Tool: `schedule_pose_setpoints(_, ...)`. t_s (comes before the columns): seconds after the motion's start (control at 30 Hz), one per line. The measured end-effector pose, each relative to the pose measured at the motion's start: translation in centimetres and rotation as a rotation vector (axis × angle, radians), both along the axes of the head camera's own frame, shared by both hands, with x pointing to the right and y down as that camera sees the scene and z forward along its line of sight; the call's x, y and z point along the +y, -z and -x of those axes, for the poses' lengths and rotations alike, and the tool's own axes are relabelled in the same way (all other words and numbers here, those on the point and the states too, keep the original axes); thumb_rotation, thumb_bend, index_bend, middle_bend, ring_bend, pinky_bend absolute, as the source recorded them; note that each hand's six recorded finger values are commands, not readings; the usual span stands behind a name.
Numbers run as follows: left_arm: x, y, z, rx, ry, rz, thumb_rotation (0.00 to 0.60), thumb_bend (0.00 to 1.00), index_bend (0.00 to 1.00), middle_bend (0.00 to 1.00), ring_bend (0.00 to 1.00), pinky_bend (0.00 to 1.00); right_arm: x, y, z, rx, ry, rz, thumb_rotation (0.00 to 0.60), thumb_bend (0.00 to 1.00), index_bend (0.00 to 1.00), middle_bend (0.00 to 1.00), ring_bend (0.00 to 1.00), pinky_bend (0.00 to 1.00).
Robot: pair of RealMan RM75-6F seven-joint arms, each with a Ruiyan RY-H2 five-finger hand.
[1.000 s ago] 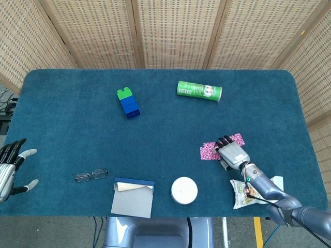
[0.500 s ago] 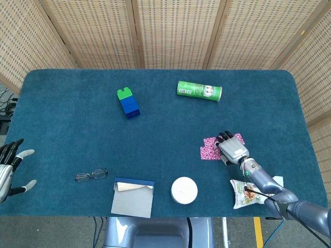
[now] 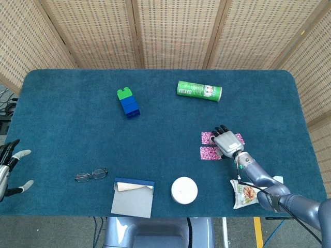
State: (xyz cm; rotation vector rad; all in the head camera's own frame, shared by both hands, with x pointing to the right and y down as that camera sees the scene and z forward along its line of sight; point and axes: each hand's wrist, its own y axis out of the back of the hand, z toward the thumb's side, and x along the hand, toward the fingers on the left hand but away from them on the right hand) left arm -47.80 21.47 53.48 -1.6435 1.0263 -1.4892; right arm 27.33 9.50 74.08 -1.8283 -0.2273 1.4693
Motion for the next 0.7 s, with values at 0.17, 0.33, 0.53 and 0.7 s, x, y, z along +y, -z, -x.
schedule_pose_setpoints(0.17,0.0,0.0,0.1,0.000,0.001,0.000,0.600,0.18,0.22,0.03,0.00,0.04,-0.2,0.4,0.2,-0.005,0.006,-0.010,0.600,0.57,0.28,0.17,0.00,0.00)
schedule_pose_setpoints(0.33,-0.1,-0.1,-0.1,0.003,-0.005,0.002,0.600,0.18,0.22,0.03,0.00,0.04,-0.3,1.2,0.4,-0.017,0.010,-0.024,0.600,0.54,0.28,0.17,0.00,0.00)
schedule_pose_setpoints(0.53,-0.1,-0.1,-0.2,0.006,-0.009,0.001,0.600,0.18,0.22,0.03,0.00,0.04,-0.4,2.5,0.3,-0.048,-0.019,-0.051,0.600,0.38,0.29,0.17,0.00,0.00)
schedule_pose_setpoints(0.7,0.0,0.0,-0.2,0.007,-0.010,-0.001,0.600,0.18,0.22,0.03,0.00,0.04,-0.6,3.3,-0.5,-0.079,-0.078,-0.075,0.600,0.21,0.31,0.17,0.00,0.00)
